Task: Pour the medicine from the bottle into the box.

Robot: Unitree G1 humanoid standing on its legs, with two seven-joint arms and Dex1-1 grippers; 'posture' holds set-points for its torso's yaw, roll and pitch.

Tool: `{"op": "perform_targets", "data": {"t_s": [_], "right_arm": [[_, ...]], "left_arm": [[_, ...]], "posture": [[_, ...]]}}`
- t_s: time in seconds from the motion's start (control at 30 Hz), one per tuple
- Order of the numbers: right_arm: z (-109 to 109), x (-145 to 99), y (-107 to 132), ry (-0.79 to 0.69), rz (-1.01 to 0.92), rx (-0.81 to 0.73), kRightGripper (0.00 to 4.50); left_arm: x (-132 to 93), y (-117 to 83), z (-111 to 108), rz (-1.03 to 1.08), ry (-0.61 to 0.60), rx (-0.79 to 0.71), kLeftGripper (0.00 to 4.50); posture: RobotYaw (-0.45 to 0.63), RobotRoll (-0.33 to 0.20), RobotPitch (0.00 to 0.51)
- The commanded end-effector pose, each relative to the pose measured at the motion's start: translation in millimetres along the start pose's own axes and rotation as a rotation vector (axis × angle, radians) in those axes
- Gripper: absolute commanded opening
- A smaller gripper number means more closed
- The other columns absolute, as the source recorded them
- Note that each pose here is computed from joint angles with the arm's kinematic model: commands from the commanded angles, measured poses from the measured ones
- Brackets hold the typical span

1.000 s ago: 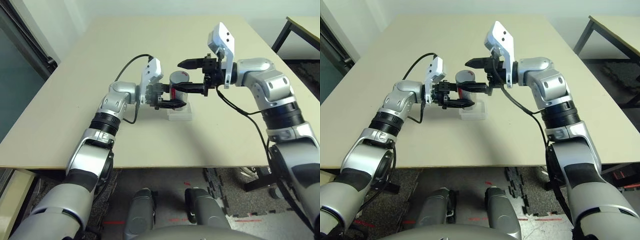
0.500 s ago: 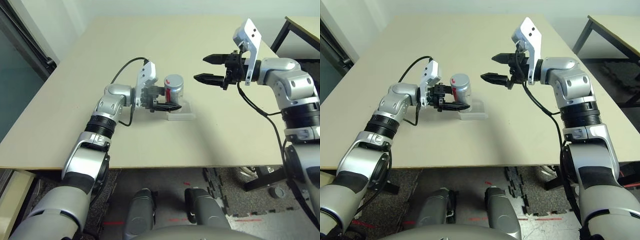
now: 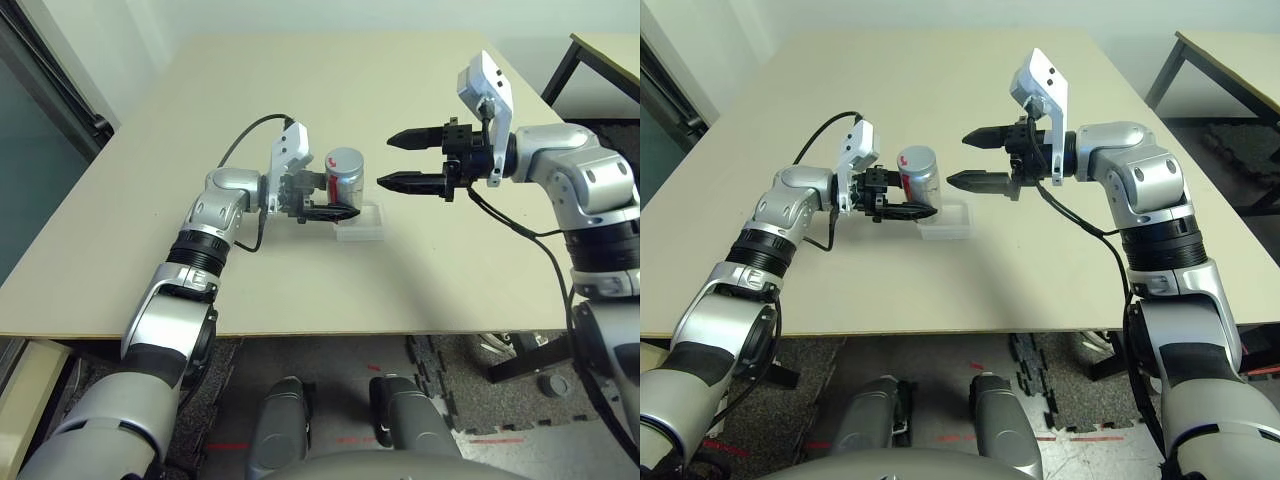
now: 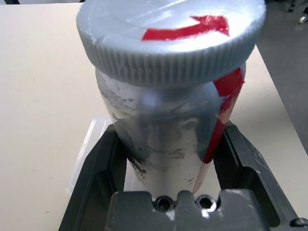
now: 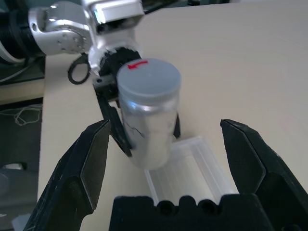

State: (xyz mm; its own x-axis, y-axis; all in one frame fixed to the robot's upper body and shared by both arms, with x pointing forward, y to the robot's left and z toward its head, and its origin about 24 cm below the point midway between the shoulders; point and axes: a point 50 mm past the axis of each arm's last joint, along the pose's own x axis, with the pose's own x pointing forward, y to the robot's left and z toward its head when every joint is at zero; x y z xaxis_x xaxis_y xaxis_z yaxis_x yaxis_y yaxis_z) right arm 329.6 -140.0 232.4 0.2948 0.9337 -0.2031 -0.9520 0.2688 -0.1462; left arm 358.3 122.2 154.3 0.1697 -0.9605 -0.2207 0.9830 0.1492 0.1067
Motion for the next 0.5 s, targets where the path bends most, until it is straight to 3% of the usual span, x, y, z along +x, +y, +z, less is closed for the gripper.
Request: {"op": "perform_targets", "data": {"t_s": [0.03,0.5], "right_arm": [[9.9,11.5,2.3,-0.018,0.015,-0.029,4.5],[12.6,42.9,6.2,-0.032,0.08,-0.043,4.5]], "left_arm": [[4.6,1.5,4.4,-0.004,0.001,0.022,2.77],[13.3,0.5,7.4,-0.026,-0.01,0.032,2.77]], "posture": [[-0.05,0.0,0.077],[-0.04,0.0,0.078]]}}
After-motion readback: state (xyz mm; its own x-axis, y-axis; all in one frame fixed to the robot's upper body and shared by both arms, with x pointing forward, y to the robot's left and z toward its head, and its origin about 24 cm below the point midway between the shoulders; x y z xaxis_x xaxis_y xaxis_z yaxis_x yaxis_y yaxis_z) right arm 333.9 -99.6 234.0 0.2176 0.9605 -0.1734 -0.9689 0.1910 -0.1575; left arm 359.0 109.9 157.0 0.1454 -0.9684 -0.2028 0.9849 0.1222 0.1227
